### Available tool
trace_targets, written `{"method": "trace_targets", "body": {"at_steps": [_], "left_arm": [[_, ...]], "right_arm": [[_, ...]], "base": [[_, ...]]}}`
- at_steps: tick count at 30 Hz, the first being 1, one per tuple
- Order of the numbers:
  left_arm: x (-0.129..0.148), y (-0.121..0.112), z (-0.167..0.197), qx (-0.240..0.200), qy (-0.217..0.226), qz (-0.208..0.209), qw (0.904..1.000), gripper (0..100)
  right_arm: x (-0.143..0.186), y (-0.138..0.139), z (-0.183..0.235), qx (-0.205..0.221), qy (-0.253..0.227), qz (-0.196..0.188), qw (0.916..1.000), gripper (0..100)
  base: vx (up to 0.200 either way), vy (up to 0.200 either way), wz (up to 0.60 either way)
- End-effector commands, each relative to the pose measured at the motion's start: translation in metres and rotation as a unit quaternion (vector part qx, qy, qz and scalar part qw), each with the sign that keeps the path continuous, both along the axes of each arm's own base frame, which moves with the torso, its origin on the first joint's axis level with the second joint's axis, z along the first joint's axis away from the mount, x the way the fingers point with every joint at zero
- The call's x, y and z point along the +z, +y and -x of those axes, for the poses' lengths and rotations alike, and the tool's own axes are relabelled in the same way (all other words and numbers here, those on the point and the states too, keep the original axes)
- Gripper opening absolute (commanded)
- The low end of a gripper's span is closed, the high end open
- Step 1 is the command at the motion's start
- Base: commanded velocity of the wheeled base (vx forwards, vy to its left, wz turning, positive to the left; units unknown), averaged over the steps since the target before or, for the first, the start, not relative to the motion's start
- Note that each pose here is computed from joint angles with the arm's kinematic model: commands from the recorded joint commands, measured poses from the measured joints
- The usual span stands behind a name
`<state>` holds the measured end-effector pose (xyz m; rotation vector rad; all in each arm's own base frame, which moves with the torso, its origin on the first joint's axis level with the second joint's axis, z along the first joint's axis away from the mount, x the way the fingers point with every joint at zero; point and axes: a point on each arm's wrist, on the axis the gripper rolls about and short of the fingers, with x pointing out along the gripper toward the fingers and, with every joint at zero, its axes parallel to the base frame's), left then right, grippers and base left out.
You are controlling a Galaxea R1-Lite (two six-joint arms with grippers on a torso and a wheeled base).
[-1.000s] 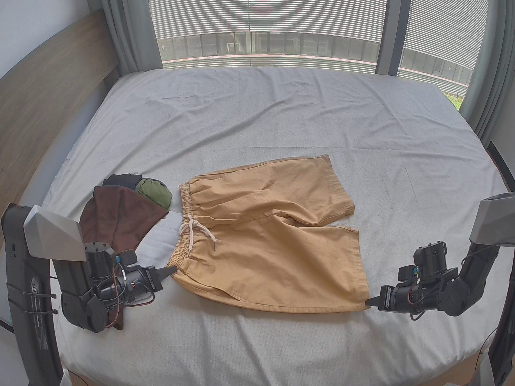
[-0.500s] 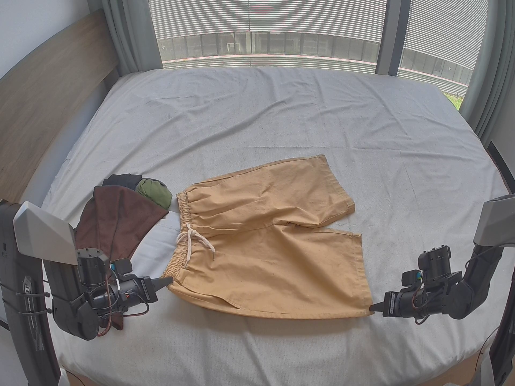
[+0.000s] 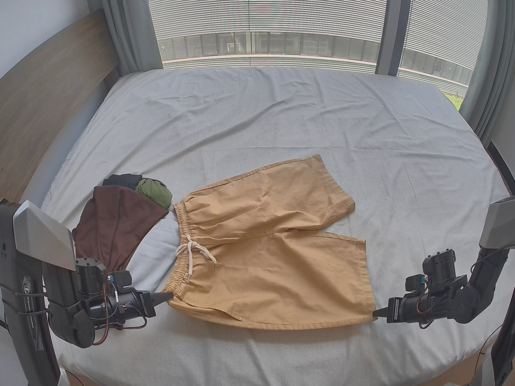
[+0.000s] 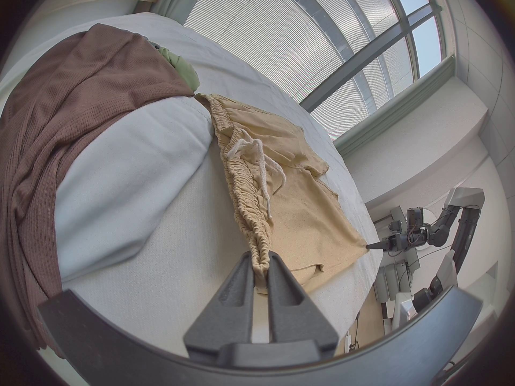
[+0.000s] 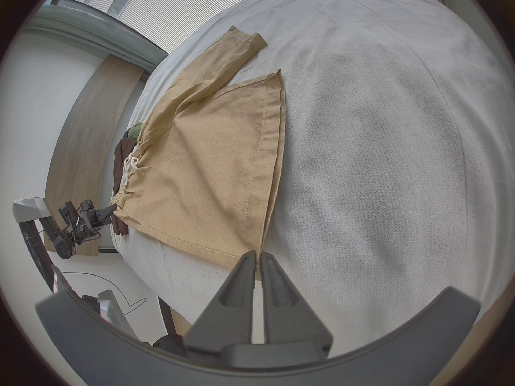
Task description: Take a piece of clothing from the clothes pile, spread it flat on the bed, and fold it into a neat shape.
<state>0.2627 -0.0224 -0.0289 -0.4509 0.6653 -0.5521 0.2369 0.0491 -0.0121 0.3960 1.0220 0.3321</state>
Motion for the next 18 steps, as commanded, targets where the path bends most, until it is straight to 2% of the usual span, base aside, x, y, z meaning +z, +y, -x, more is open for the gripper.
{"method": "trace_targets", "body": {"at_steps": [1,3,6,12,18], "left_arm": [[0.000,0.000,0.004,-0.008,0.002,-0.001,1.0000,0],[0.000,0.000,0.003,-0.009,0.002,-0.001,1.0000,0],[0.010,0.002,-0.002,-0.006,-0.028,-0.003,0.9996,0],[0.023,0.002,-0.007,-0.004,-0.055,0.001,0.9985,0],[0.033,-0.001,-0.016,-0.003,-0.080,0.010,0.9968,0]], "right_arm": [[0.006,0.000,0.001,0.002,-0.011,-0.004,0.9999,0],[0.006,0.000,0.001,0.002,-0.012,-0.004,0.9999,0],[0.018,0.001,-0.003,0.004,-0.039,-0.015,0.9991,0],[0.033,0.002,-0.008,0.002,-0.071,-0.028,0.9971,0],[0.056,0.005,-0.021,-0.013,-0.114,-0.051,0.9921,0]], "base": [[0.000,0.000,0.00],[0.000,0.000,0.00],[0.000,0.000,0.00],[0.000,0.000,0.00],[0.000,0.000,0.00]]}}
